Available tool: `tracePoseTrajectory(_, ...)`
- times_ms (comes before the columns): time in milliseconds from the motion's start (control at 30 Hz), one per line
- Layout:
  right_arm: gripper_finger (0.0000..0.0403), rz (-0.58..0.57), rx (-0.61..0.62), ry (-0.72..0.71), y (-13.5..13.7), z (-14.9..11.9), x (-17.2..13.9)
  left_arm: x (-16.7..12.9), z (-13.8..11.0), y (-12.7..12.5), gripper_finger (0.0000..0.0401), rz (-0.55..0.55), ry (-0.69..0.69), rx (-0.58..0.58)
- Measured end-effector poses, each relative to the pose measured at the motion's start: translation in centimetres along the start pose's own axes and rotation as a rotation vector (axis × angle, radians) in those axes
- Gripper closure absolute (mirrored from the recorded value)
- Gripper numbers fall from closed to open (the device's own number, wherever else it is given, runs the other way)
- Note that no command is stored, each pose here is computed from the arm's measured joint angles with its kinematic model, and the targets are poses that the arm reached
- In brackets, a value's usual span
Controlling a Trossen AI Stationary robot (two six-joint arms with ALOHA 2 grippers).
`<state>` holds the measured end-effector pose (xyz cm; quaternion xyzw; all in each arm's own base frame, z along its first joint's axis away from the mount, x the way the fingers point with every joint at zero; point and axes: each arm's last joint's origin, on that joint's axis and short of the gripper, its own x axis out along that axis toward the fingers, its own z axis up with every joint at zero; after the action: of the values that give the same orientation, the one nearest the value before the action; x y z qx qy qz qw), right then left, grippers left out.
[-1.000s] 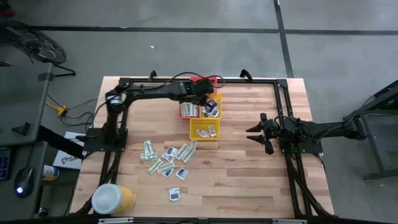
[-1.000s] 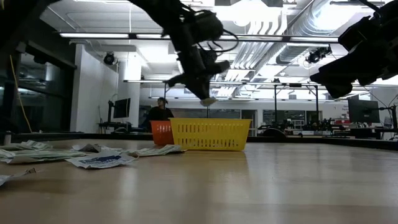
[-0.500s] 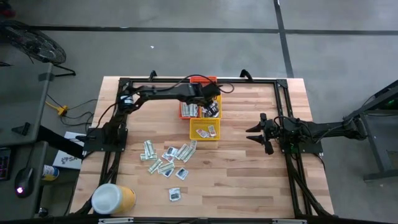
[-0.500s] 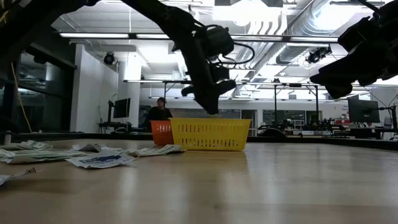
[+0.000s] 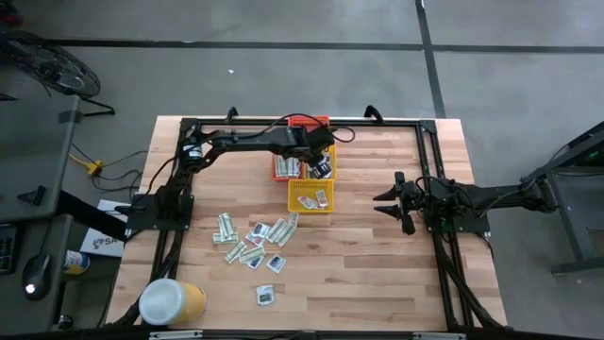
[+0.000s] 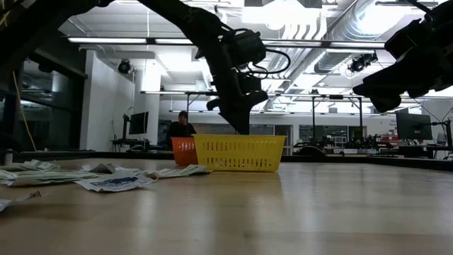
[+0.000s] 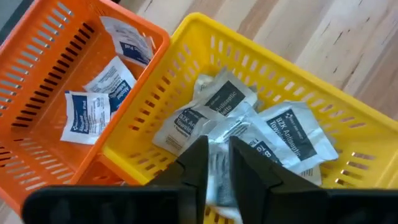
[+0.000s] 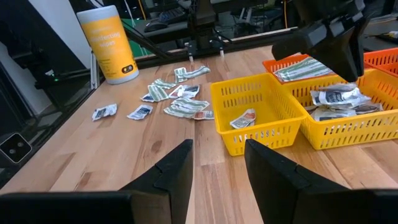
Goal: Pick & Place First Aid Supplies
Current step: Put the towelette pack into the top yellow bin
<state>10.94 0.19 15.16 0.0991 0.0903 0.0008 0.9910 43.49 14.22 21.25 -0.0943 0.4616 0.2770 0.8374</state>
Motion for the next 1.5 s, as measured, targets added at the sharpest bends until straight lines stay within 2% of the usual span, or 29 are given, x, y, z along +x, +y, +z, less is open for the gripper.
tracePoseTrajectory(133, 0.0263, 0.000, 0.000, 0.000, 0.0, 0.0, 0.0, 0.0, -0.4, 0.0, 0.0319, -0.005, 0.038, 0.009)
tracePoseTrajectory(267, 0.0263, 0.000, 0.000, 0.000, 0.0, 0.0, 0.0, -1.0, -0.6, 0.3, 0.0314, -0.011, 0.078, 0.037)
tracePoseTrajectory(400, 0.0263, 0.000, 0.000, 0.000, 0.0, 0.0, 0.0, -2.8, -0.9, 0.7, 0.0314, -0.050, 0.094, 0.077)
tracePoseTrajectory(533, 0.0263, 0.000, 0.000, 0.001, 0.0, 0.0, 0.0, -5.0, -2.2, 0.9, 0.0314, -0.089, 0.138, 0.115)
tracePoseTrajectory(733, 0.0263, -0.001, 0.000, 0.003, 0.0, 0.0, 0.0, -7.5, -6.5, 1.2, 0.0313, -0.175, 0.247, 0.083)
tracePoseTrajectory(967, 0.0263, -0.001, 0.000, 0.003, 0.0, 0.0, 0.0, -9.6, -12.9, 2.2, 0.0313, -0.297, 0.395, -0.048)
tracePoseTrajectory(1200, 0.0263, -0.001, 0.000, 0.003, 0.0, 0.0, 0.0, -9.0, -17.9, 2.3, 0.0311, -0.499, 0.506, -0.186)
tracePoseTrajectory(1367, 0.0263, -0.001, 0.000, 0.005, 0.0, 0.0, 0.0, -7.5, -20.1, 1.7, 0.0274, -0.615, 0.526, -0.269)
tracePoseTrajectory(1500, 0.0263, -0.001, 0.000, 0.004, 0.0, 0.0, 0.0, -6.9, -21.6, 1.3, 0.0229, -0.601, 0.542, -0.295)
